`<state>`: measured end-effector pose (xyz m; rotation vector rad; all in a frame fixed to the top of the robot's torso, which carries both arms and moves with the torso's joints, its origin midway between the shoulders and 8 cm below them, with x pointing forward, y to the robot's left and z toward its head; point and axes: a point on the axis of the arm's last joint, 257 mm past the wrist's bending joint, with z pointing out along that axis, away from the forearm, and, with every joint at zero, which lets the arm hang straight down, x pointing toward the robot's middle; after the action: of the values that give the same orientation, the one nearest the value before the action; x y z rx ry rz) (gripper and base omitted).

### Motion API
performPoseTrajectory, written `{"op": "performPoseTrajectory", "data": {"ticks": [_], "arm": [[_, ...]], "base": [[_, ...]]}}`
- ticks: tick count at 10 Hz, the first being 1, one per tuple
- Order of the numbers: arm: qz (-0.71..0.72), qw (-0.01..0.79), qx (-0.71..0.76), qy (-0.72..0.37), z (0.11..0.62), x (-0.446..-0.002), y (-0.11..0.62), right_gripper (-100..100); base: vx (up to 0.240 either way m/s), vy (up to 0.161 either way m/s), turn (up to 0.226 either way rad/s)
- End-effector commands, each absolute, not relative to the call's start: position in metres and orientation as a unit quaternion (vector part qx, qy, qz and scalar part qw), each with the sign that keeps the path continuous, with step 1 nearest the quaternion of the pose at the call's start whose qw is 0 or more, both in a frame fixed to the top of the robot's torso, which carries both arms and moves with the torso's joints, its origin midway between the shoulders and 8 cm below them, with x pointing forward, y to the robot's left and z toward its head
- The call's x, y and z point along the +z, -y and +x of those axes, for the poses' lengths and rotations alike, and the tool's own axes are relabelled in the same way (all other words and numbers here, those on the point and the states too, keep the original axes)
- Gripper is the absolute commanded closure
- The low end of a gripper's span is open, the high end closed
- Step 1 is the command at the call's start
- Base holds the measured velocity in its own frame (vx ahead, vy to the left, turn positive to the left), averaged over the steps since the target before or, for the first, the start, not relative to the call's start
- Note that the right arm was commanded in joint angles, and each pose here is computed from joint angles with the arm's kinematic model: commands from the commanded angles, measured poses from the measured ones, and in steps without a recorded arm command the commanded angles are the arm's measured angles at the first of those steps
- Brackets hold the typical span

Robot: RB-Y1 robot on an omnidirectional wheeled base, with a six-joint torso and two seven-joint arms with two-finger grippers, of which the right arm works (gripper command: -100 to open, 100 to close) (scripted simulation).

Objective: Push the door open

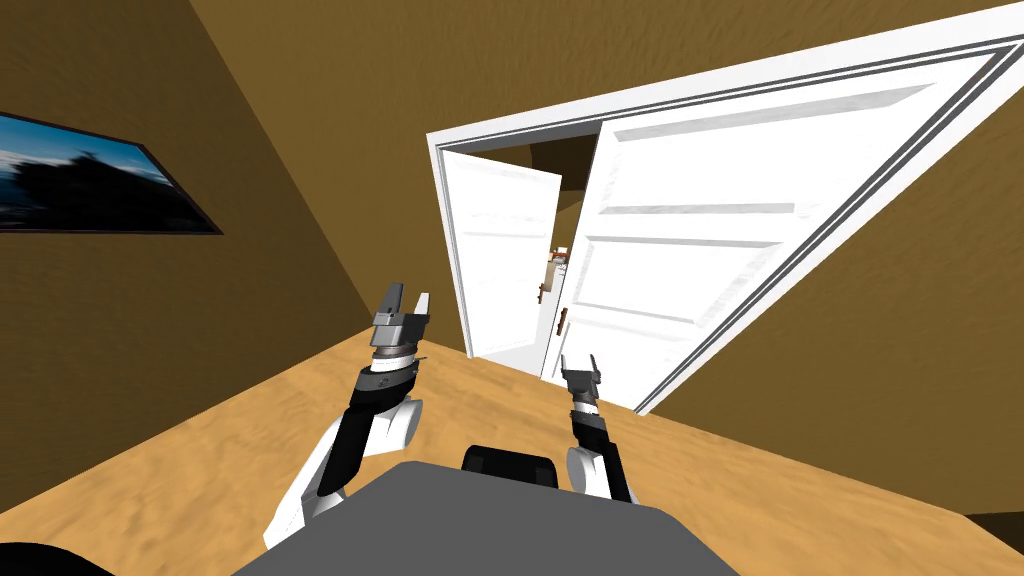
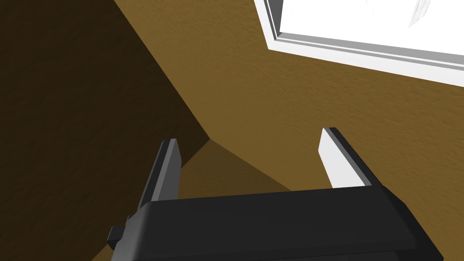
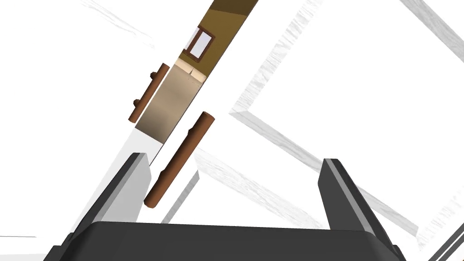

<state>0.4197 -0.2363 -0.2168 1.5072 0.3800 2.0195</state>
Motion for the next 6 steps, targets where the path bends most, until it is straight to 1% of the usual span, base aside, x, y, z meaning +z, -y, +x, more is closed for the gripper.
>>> {"op": "performPoseTrajectory", "data": {"ticks": [1,6], "arm": [[0.579,0.272,0.758,-0.126,0.420,-0.230,0.238,-100],[0.615,0.219,0.753,-0.077,0.418,-0.269,0.241,-100]], "base": [[0.106,-0.034,0.039],[0.094,-0.035,0.042]]}}
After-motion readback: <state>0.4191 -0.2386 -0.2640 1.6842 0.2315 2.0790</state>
